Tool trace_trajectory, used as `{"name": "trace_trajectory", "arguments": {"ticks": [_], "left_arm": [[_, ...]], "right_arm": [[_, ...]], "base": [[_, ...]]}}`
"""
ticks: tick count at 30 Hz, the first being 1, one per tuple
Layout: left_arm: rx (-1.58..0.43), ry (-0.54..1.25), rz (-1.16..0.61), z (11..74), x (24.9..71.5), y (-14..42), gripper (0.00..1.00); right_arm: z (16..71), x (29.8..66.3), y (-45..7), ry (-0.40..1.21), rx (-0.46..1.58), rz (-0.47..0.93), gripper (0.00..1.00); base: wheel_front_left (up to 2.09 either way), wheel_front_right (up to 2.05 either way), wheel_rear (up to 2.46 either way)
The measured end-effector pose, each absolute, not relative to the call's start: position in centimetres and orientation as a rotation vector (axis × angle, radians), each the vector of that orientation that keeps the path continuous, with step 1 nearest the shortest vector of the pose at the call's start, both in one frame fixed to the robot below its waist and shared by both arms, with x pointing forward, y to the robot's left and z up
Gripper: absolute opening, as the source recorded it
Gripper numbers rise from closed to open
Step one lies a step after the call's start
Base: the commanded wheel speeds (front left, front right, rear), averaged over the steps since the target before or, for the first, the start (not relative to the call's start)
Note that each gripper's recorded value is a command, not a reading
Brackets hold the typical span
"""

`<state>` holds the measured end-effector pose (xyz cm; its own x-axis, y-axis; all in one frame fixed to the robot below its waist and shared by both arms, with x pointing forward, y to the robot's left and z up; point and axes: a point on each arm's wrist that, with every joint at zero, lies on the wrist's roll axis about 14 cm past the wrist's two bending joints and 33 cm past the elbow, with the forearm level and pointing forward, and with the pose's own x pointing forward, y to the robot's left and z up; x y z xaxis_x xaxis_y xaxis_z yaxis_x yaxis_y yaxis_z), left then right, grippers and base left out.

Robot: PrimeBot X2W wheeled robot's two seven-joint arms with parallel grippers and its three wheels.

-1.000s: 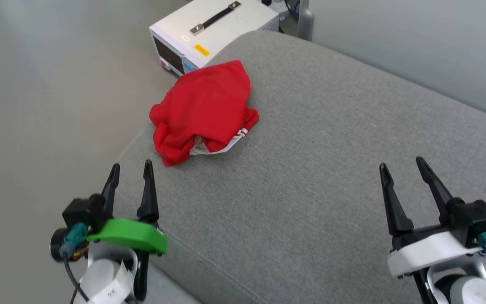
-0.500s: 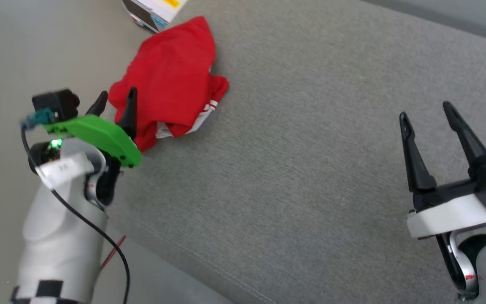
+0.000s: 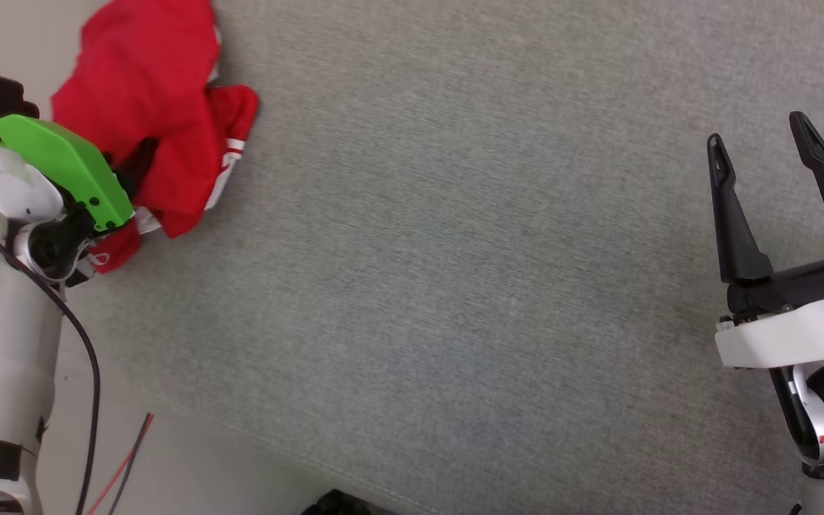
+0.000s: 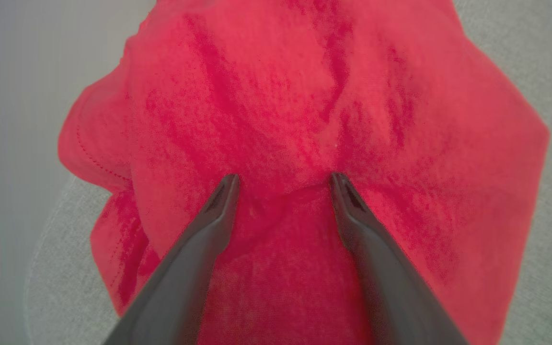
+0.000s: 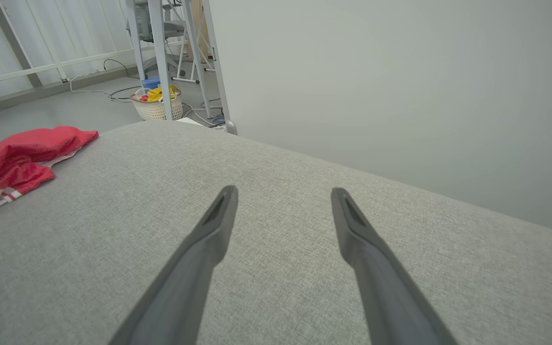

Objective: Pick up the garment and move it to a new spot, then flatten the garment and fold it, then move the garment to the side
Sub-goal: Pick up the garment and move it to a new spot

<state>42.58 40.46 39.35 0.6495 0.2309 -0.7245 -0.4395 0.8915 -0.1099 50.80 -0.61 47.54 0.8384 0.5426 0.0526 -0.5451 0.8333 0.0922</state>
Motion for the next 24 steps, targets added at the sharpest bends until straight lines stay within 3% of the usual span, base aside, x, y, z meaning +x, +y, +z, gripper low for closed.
{"name": "trace_trajectory", "arguments": {"ticks": [9,10,13,24], "left_arm": [[-0.338,1.068,0.366,34.7,42.6,39.6,1.00],[-0.341,1.074,0.373,34.4,42.7,39.7,0.93],[-0.371,1.086,0.387,34.0,42.7,39.5,0.00],[-0.270,0.922,0.369,36.3,44.1,39.1,0.00]], "right_arm": [[44.2,51.3,-3.3,0.050,0.087,0.515,1.00],[44.1,51.3,-3.5,0.053,0.087,0.510,1.00],[44.1,51.2,-3.9,0.052,0.087,0.498,1.00],[46.7,50.7,-4.2,-0.002,0.108,0.472,1.00]], "base": [[0.00,0.00,0.00],[0.00,0.00,0.00],[0.00,0.00,0.00],[0.00,0.00,0.00]]}}
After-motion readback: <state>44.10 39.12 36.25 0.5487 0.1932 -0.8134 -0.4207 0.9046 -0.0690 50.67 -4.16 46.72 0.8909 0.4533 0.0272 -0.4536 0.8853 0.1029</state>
